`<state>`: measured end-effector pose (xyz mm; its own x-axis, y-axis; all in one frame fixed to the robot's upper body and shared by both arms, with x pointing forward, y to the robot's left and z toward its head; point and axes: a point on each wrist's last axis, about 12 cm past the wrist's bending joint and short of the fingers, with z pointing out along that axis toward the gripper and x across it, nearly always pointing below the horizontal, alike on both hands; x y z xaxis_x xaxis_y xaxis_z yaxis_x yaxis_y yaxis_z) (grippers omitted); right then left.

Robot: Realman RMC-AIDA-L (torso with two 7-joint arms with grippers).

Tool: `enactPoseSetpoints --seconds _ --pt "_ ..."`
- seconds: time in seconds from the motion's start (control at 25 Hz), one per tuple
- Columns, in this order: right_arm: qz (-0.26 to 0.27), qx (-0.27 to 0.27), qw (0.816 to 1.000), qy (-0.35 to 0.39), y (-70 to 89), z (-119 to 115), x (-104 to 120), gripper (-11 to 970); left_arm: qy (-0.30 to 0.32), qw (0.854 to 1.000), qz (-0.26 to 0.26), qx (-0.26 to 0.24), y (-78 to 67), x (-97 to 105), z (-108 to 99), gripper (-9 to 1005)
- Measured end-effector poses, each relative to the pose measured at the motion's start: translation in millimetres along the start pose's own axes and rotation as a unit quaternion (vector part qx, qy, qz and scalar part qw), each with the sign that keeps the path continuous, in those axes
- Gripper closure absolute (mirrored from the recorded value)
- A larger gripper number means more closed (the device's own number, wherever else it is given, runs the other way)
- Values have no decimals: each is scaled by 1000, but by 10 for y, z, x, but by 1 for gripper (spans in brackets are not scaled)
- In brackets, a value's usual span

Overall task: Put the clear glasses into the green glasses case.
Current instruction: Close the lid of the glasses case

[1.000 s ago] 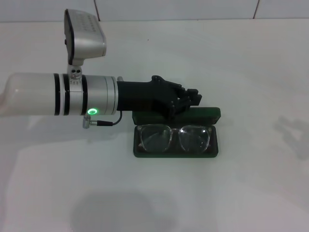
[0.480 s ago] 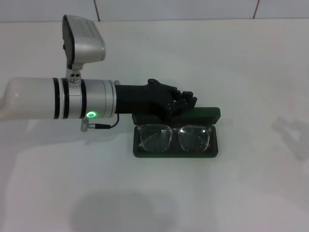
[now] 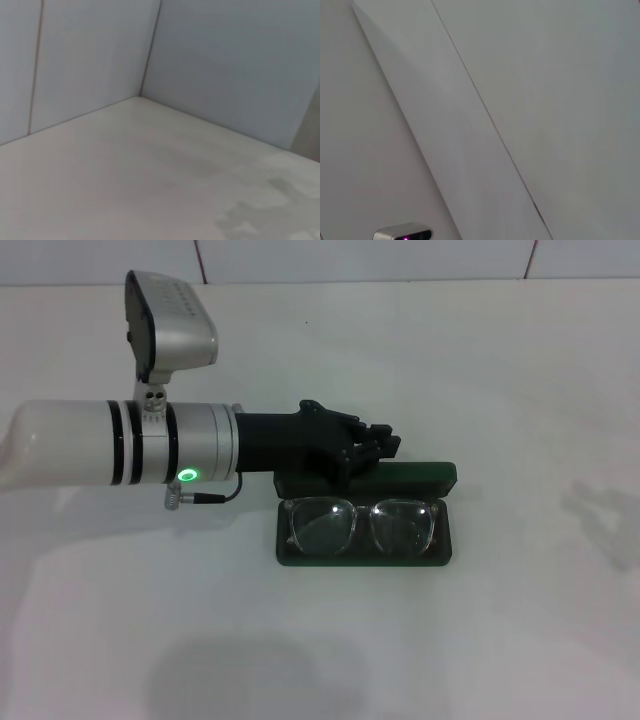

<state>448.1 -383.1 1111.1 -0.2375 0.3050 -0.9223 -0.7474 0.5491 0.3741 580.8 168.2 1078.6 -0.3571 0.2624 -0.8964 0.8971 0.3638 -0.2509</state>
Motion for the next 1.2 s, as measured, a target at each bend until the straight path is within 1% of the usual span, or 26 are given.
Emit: enactPoseSetpoints --seconds 0.2,0.44,0.92,1.2 --pt "1 -1 1000 -2 -2 13 20 757 4 1000 0 -5 9 17 1 837" --pt "1 1 1000 -2 -4 13 20 757 15 1000 5 2 -18 43 24 826" --pt "3 -1 1000 -4 -12 42 26 757 17 1000 5 5 -26 50 25 805" --pt "3 0 1000 -4 -15 41 25 756 31 999 9 15 -68 98 49 792"
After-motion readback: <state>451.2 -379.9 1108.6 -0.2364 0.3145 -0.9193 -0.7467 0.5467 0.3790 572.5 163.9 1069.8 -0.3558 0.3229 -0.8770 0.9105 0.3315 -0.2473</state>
